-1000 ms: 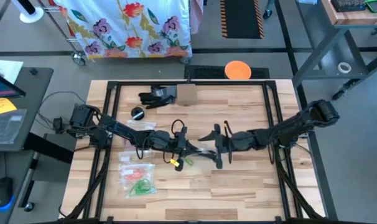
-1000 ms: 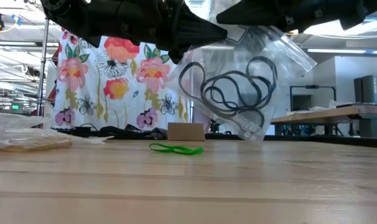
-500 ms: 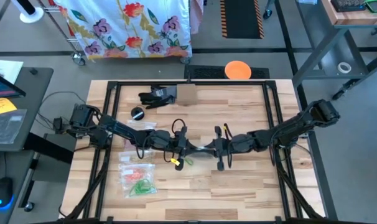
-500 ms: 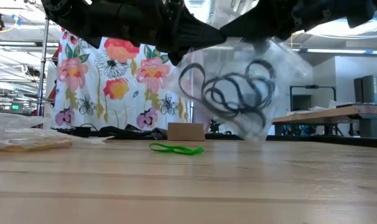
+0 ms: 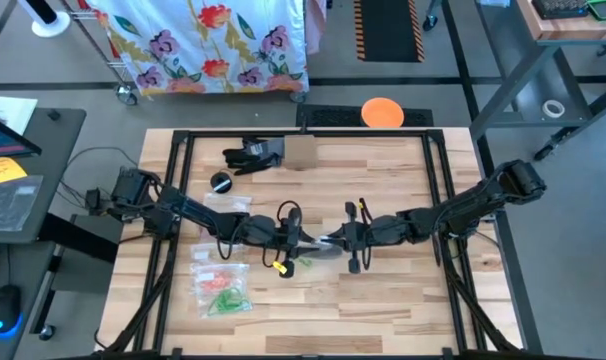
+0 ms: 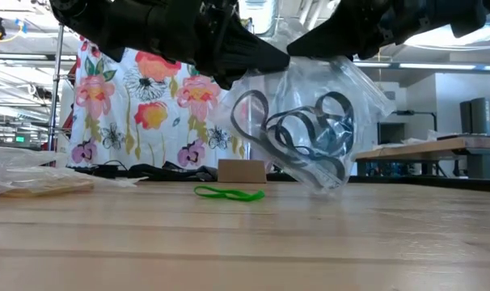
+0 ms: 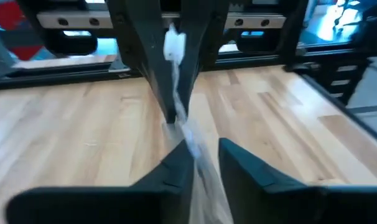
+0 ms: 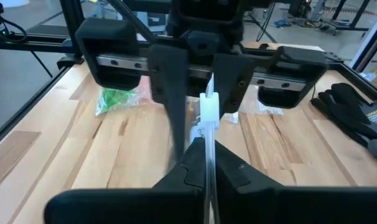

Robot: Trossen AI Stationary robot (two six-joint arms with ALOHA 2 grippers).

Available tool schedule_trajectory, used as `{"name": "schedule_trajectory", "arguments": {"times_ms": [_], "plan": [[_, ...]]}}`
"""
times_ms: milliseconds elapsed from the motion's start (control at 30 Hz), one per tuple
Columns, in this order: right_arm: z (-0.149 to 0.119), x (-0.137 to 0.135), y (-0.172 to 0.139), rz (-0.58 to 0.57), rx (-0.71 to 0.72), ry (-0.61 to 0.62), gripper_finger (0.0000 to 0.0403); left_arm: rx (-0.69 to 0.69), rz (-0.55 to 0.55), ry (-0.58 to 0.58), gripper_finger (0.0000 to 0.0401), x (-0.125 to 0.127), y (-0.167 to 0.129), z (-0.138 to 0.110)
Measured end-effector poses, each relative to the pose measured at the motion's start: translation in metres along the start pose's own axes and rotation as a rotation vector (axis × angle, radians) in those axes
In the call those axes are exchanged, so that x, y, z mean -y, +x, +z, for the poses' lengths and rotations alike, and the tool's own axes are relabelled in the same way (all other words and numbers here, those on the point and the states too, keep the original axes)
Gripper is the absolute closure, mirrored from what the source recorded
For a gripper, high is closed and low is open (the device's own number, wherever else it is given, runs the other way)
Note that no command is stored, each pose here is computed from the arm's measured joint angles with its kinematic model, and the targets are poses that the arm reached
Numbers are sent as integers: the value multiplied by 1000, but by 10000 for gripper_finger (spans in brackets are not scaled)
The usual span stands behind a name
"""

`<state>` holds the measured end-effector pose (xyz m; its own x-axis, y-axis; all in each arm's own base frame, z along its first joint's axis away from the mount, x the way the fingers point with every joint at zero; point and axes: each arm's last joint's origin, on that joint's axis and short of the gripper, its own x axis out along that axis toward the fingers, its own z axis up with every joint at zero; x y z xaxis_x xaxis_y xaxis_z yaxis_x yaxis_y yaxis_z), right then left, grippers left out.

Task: Sort rubber bands
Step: Close the transparent zip bag

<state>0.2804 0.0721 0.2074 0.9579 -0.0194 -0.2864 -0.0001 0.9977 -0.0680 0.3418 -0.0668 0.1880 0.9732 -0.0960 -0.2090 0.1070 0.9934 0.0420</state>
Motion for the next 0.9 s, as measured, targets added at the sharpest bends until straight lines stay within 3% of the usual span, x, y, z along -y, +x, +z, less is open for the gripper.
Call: {"name": "schedule_trajectory", "arguments": {"times_ms": [300,900], "plan": [[-2,0,-5,-1,-48,-8,403,39,166,20,265,3,-10,15],[4,-6,-5,45,-76,4,403,78,115,-28,260,4,-10,19]]}}
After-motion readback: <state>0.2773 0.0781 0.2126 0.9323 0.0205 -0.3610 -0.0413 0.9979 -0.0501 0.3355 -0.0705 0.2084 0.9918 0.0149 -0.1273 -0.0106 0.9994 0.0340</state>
